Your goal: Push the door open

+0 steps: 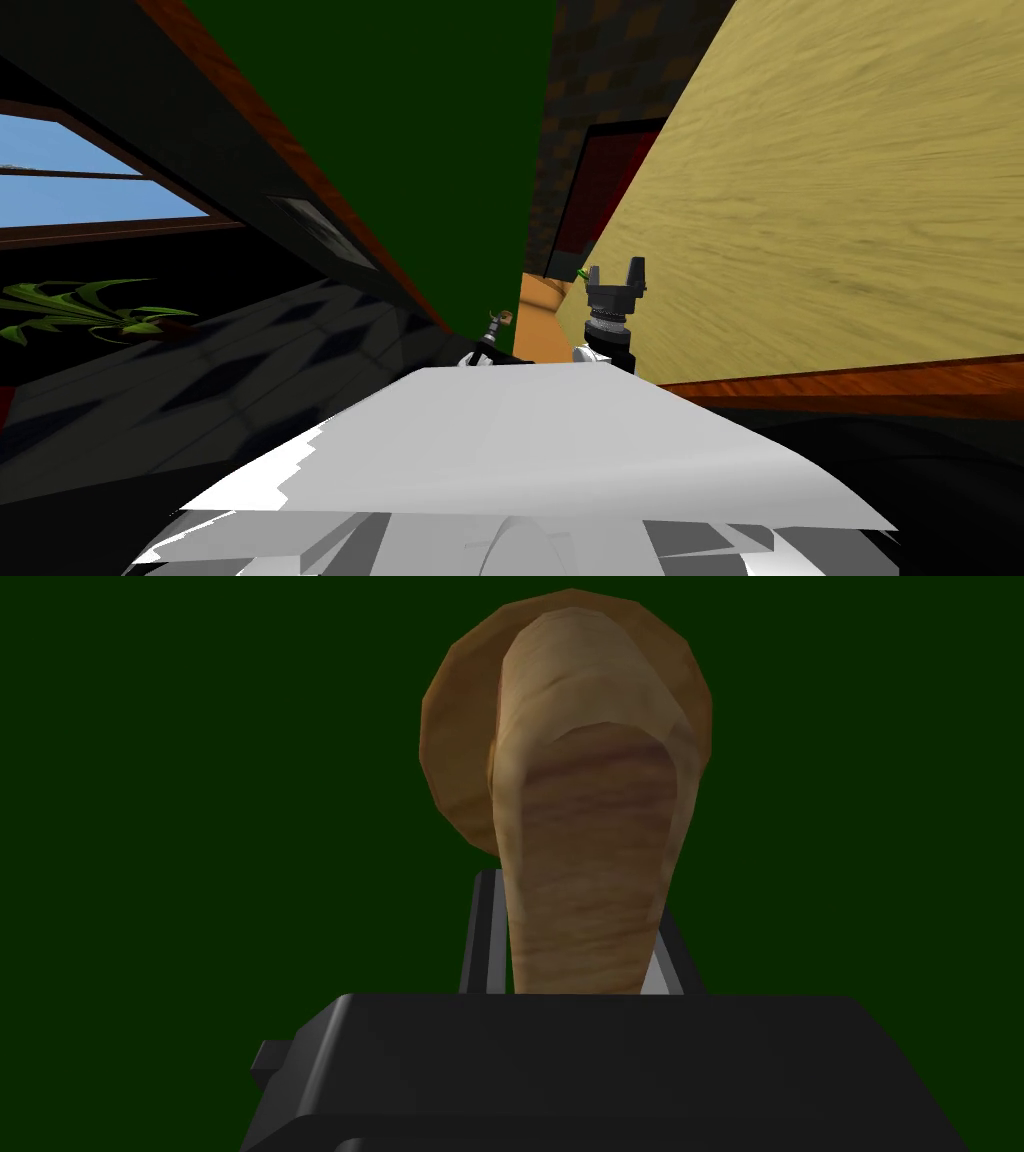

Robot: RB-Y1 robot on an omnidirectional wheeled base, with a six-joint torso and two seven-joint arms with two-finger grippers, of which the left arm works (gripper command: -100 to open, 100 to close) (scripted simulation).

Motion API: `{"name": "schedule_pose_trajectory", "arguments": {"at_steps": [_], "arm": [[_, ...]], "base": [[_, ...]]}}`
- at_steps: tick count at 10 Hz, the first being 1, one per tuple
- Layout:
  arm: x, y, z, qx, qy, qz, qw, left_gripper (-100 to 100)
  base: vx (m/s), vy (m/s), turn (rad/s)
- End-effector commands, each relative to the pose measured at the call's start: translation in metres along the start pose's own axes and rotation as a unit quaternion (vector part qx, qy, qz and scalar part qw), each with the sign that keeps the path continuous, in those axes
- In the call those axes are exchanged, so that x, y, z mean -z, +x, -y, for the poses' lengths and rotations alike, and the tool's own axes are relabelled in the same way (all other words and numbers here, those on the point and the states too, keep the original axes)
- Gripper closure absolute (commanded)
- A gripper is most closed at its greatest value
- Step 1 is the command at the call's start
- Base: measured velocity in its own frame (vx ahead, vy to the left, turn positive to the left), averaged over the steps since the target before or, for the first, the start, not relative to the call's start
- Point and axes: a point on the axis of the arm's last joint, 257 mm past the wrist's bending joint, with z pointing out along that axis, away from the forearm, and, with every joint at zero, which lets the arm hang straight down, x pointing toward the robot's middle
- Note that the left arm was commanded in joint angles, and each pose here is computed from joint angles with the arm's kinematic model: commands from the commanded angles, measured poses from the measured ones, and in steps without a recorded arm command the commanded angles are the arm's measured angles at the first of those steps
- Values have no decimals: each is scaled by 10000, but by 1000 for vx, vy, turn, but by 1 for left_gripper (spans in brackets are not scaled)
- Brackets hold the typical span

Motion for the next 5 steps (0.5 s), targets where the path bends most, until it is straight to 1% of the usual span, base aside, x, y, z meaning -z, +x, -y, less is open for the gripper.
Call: {"name": "schedule_pose_trajectory", "arguments": {"at_steps": [1,3,5], "arm": [[-38,-187,47,-66,73,133,9999,100],[-24,-362,33,-116,56,278,9995,100],[-10,-547,24,-156,42,444,9989,100]], "base": [[132,-112,49],[179,-113,42],[190,-159,81]]}}
